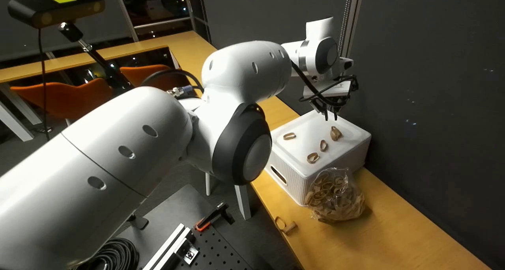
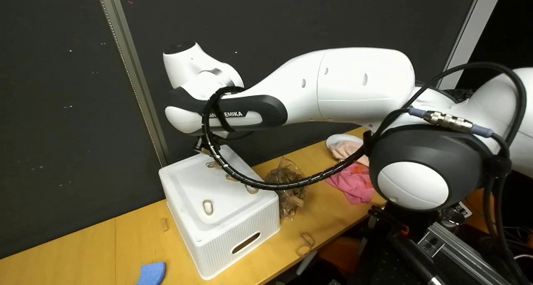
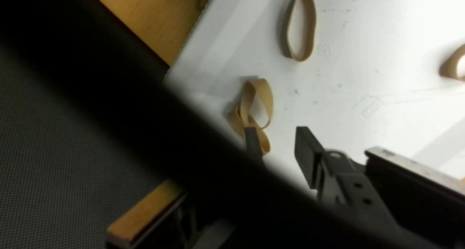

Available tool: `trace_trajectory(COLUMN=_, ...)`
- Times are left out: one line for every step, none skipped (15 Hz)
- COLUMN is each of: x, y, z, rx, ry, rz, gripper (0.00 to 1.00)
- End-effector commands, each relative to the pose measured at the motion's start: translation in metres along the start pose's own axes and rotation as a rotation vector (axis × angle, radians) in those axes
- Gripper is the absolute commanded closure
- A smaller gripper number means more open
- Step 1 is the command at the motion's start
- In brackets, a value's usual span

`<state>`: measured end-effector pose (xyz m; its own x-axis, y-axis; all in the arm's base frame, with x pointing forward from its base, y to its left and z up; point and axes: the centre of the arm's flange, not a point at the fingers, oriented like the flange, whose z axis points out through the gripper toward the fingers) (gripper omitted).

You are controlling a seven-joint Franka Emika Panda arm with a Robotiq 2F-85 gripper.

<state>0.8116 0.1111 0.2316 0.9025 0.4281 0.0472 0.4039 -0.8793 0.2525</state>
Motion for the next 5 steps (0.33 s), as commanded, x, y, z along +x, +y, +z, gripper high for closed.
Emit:
trace_trajectory(x=-0.065, y=-0.0191, z=-0.0144, rx=0.01, ry=-0.013, rz=0.046, gripper=0.38)
trace_trajectory(x=-0.0651, y=-0.0183, z=-0.0162, rx=0.012, ry=-0.016, rz=0.058, gripper=0.29)
trace_trajectory(x=-0.0653, y=-0.0168, z=-0.0194, rx=0.016, ry=-0.019, rz=0.069, gripper=0.23)
trace_trajectory(x=-0.0657, y=-0.0152, z=-0.0217, rx=0.017, ry=-0.025, rz=0.081, gripper=0.16)
trace_trajectory(x=-0.0658, y=-0.0139, z=-0.0232, rx=0.018, ry=-0.028, rz=0.091, gripper=0.08)
